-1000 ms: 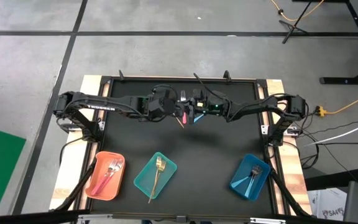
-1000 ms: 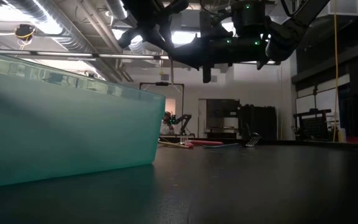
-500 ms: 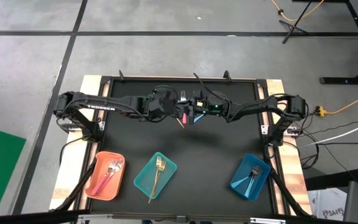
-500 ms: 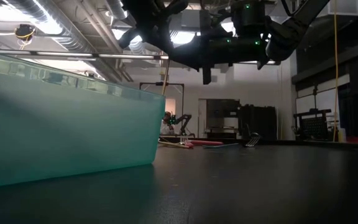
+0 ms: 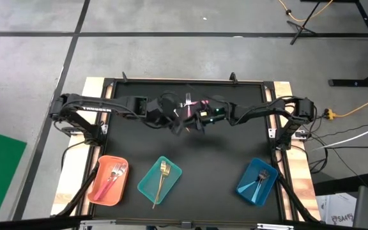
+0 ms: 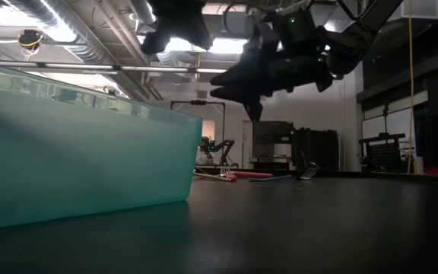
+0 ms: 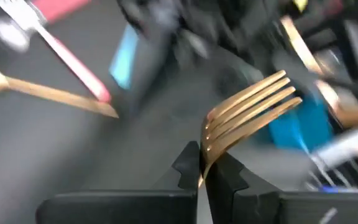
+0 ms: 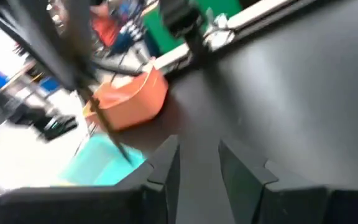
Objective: Sort silverware by color (type)
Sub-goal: Put the gold fork into the green bin
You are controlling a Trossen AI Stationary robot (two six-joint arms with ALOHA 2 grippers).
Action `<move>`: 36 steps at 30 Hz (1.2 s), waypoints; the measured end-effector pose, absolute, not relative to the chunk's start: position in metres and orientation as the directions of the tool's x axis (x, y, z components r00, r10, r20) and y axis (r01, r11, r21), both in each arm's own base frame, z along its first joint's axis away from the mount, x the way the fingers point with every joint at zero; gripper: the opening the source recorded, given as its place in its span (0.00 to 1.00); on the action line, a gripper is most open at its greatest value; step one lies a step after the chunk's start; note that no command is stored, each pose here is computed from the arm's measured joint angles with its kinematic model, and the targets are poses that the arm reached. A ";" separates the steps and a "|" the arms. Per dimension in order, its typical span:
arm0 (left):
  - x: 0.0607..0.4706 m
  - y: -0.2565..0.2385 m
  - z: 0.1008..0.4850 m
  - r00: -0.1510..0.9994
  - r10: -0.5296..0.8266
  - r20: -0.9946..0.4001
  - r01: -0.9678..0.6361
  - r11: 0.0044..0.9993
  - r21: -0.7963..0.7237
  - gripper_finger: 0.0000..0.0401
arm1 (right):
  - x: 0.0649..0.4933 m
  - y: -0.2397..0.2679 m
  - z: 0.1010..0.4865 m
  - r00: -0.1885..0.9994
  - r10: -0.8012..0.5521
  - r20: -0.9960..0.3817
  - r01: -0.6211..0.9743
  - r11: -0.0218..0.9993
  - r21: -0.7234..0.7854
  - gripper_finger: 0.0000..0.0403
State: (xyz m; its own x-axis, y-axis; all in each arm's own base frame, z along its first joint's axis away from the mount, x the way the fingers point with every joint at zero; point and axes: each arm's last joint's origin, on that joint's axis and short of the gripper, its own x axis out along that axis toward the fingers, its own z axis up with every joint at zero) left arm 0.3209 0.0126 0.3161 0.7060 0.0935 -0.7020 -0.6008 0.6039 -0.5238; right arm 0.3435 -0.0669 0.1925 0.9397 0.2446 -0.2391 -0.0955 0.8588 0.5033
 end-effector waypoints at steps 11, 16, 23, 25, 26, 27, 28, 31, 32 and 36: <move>0.322 -0.073 0.300 0.592 -0.332 -0.734 -0.523 0.535 -0.663 0.01 | 0.334 -0.067 0.168 0.855 0.186 -0.484 0.056 0.894 0.444 0.25; 0.318 -0.110 0.283 0.478 -0.404 -0.780 -0.614 0.482 -0.625 0.01 | 0.333 -0.068 0.166 0.850 0.154 -0.505 0.092 0.899 0.429 0.25; 0.326 -0.132 0.250 0.293 -0.533 -0.793 -0.722 0.421 -0.549 0.01 | 0.333 -0.068 0.166 0.848 0.153 -0.508 0.095 0.898 0.429 0.25; 0.332 -0.130 0.239 0.244 -0.567 -0.787 -0.742 0.413 -0.528 0.01 | 0.333 -0.068 0.166 0.848 0.153 -0.507 0.095 0.898 0.429 0.25; 0.335 -0.128 0.233 0.224 -0.582 -0.782 -0.751 0.408 -0.519 0.01 | 0.333 -0.068 0.166 0.848 0.153 -0.507 0.095 0.899 0.429 0.25; 0.338 -0.125 0.228 0.207 -0.596 -0.776 -0.757 0.405 -0.513 0.01 | 0.333 -0.068 0.166 0.848 0.153 -0.508 0.095 0.898 0.429 0.25; 0.341 -0.122 0.223 0.192 -0.607 -0.771 -0.759 0.406 -0.509 0.01 | 0.333 -0.068 0.166 0.848 0.153 -0.508 0.095 0.898 0.429 0.25; 0.349 -0.111 0.212 0.162 -0.638 -0.753 -0.755 0.411 -0.511 0.01 | 0.333 -0.068 0.166 0.848 0.153 -0.508 0.095 0.898 0.429 0.25; 0.351 -0.106 0.209 0.157 -0.650 -0.743 -0.752 0.409 -0.516 0.01 | 0.333 -0.068 0.166 0.848 0.153 -0.508 0.095 0.898 0.429 0.25; 0.357 -0.088 0.204 0.159 -0.678 -0.717 -0.752 0.387 -0.533 0.01 | 0.333 -0.068 0.166 0.848 0.153 -0.508 0.095 0.898 0.429 0.25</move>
